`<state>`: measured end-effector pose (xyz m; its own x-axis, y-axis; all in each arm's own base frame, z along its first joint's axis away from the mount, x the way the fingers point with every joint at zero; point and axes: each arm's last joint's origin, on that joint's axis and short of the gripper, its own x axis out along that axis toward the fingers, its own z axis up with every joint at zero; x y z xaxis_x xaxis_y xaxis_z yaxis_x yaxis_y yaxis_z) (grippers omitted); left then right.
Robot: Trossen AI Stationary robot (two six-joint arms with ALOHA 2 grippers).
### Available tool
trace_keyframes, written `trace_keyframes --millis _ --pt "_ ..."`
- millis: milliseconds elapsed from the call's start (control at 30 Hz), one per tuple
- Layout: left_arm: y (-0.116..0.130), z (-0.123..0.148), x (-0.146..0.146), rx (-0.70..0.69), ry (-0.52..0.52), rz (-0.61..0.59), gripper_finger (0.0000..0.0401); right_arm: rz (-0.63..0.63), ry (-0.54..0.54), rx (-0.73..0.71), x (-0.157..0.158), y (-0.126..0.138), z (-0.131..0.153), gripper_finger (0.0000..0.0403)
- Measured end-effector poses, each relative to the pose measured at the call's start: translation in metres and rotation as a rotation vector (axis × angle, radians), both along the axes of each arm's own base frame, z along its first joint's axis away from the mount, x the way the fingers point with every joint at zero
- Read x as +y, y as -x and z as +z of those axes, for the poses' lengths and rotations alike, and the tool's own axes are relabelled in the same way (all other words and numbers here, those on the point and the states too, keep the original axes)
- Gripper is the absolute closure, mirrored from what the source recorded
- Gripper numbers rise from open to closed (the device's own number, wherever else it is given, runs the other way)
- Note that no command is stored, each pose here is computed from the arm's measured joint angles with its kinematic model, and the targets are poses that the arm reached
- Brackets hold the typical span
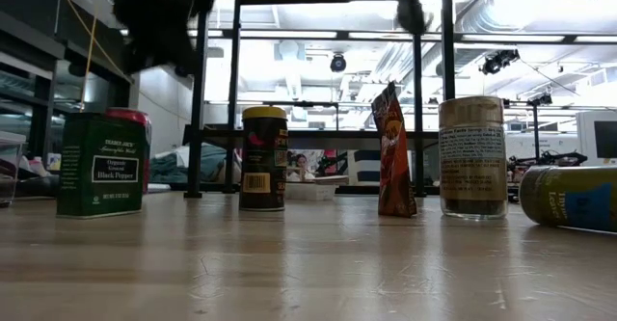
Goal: Shelf spices
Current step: Adjust the yellow seasoning bag, then adjust the seasoning bag
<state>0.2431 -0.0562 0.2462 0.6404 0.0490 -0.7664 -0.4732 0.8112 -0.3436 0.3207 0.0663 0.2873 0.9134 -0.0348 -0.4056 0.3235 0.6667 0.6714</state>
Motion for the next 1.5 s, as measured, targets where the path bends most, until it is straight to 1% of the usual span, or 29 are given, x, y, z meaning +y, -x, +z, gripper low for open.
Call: trace_keyframes --millis 100,133,200,267,333,433,500,600,667,733,867,967,1067,1133,1200,1300,1400,1500 --pt "0.010 0.023 0.005 -0.131 -0.018 0.013 0.0401 0.042 0.048 0.052 -0.018 -0.033 0.000 0.0403" --pt "0.015 0.029 0.006 -0.164 -0.026 0.028 0.0401 0.050 0.065 0.099 -0.023 -0.041 -0.001 0.0403" --pt "0.025 0.041 0.010 -0.227 -0.036 0.070 0.0401 0.040 0.100 0.266 -0.033 -0.052 -0.010 0.0403" --pt "0.036 0.050 0.014 -0.260 -0.025 0.128 0.0401 0.002 0.120 0.441 -0.041 -0.057 -0.018 0.0403" --pt "0.045 0.054 0.017 -0.273 -0.026 0.182 0.0401 -0.020 0.128 0.567 -0.048 -0.062 -0.025 0.0403" --pt "0.051 0.057 0.019 -0.283 -0.052 0.214 0.0401 0.029 0.113 0.618 -0.055 -0.075 -0.041 0.0403" --pt "0.051 0.057 0.019 -0.280 -0.056 0.212 0.0401 0.045 0.089 0.623 -0.058 -0.083 -0.055 0.0403" --pt "0.049 0.055 0.018 -0.270 -0.056 0.207 0.0401 0.026 0.053 0.634 -0.059 -0.091 -0.070 0.0403" --pt "0.050 0.054 0.016 -0.267 -0.058 0.198 0.0401 0.002 0.047 0.648 -0.059 -0.094 -0.077 0.0403" --pt "0.050 0.055 0.015 -0.268 -0.063 0.190 0.0401 0.006 0.039 0.651 -0.059 -0.096 -0.082 0.0403" --pt "0.051 0.054 0.013 -0.267 -0.063 0.180 0.0401 0.044 0.013 0.608 -0.051 -0.102 -0.085 0.0403" --pt "0.051 0.054 0.012 -0.265 -0.068 0.173 0.0401 0.064 -0.033 0.568 -0.041 -0.108 -0.090 0.0403" --pt "0.051 0.054 0.012 -0.264 -0.082 0.166 0.0401 0.086 -0.088 0.497 -0.030 -0.116 -0.092 0.0403" --pt "0.051 0.054 0.012 -0.263 -0.084 0.165 0.0401 0.109 -0.122 0.434 -0.024 -0.122 -0.092 0.0403" --pt "0.051 0.054 0.012 -0.262 -0.089 0.161 0.0401 0.137 -0.132 0.356 -0.017 -0.128 -0.090 0.0403" --pt "0.051 0.054 0.012 -0.263 -0.090 0.160 0.0401 0.144 -0.131 0.301 -0.012 -0.131 -0.085 0.0403" --pt "0.051 0.054 0.012 -0.265 -0.089 0.160 0.0401 0.164 -0.069 0.312 -0.014 -0.124 -0.072 0.0403" --pt "0.051 0.055 0.012 -0.266 -0.089 0.156 0.0401 0.171 0.003 0.362 -0.021 -0.106 -0.049 0.0403"
